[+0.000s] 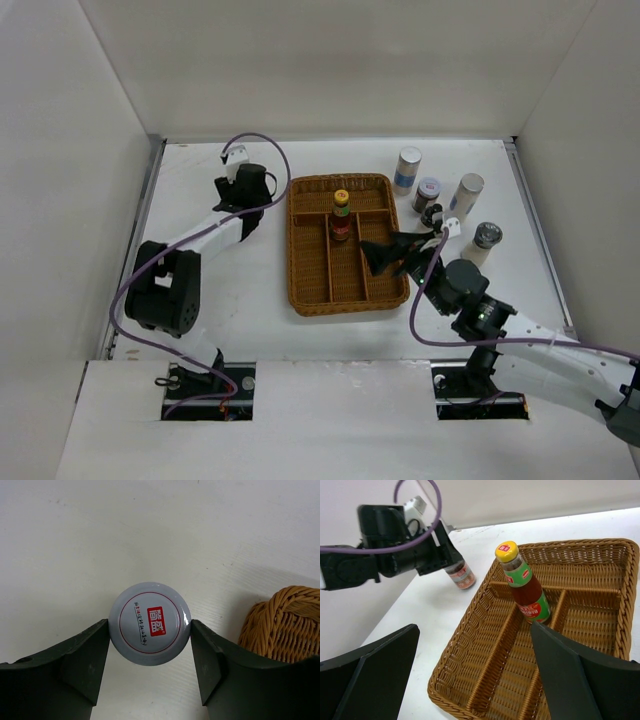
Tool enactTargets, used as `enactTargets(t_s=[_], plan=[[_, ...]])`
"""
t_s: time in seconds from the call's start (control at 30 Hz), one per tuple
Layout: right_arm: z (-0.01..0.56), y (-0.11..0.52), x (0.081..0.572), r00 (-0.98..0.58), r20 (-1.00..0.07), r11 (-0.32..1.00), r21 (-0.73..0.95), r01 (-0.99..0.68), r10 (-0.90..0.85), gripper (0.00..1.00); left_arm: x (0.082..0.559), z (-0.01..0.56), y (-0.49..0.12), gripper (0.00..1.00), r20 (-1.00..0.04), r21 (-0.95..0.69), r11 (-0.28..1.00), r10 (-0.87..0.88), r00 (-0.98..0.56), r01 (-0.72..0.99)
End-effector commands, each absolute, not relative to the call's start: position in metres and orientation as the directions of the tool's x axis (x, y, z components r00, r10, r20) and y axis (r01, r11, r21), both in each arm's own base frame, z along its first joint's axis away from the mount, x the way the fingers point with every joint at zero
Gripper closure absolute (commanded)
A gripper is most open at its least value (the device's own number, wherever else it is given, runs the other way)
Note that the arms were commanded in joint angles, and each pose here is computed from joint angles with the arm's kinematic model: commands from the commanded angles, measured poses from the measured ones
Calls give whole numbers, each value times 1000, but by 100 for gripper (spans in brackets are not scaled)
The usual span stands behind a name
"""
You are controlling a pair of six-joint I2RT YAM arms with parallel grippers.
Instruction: Organize the condiment bottles
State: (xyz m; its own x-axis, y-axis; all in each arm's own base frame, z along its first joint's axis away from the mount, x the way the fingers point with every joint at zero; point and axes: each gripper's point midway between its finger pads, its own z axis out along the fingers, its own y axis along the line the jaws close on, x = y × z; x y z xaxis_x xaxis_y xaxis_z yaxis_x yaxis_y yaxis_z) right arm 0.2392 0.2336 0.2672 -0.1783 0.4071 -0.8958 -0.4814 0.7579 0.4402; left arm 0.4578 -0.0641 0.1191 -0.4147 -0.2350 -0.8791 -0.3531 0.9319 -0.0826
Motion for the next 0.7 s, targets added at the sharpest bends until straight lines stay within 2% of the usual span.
enactTargets(t_s=[0.0, 0.23, 0.5, 0.67], plan=[[277, 232, 239, -156, -884, 740, 455, -495, 440, 0, 462, 238, -76, 68, -946, -243, 924, -293, -141, -295], [277, 221, 242, -140, -881, 749, 461, -476, 453, 0, 461, 293, -141, 68, -946, -295, 949, -306, -104, -111], [280, 213, 243, -123, -876, 752, 465, -466, 466, 0, 489, 295, -194, 67, -942, -317, 948, -316, -112, -13], [282, 208, 242, -112, -875, 756, 467, -459, 472, 0, 507, 266, -211, 67, -941, -302, 953, -298, -163, -3]])
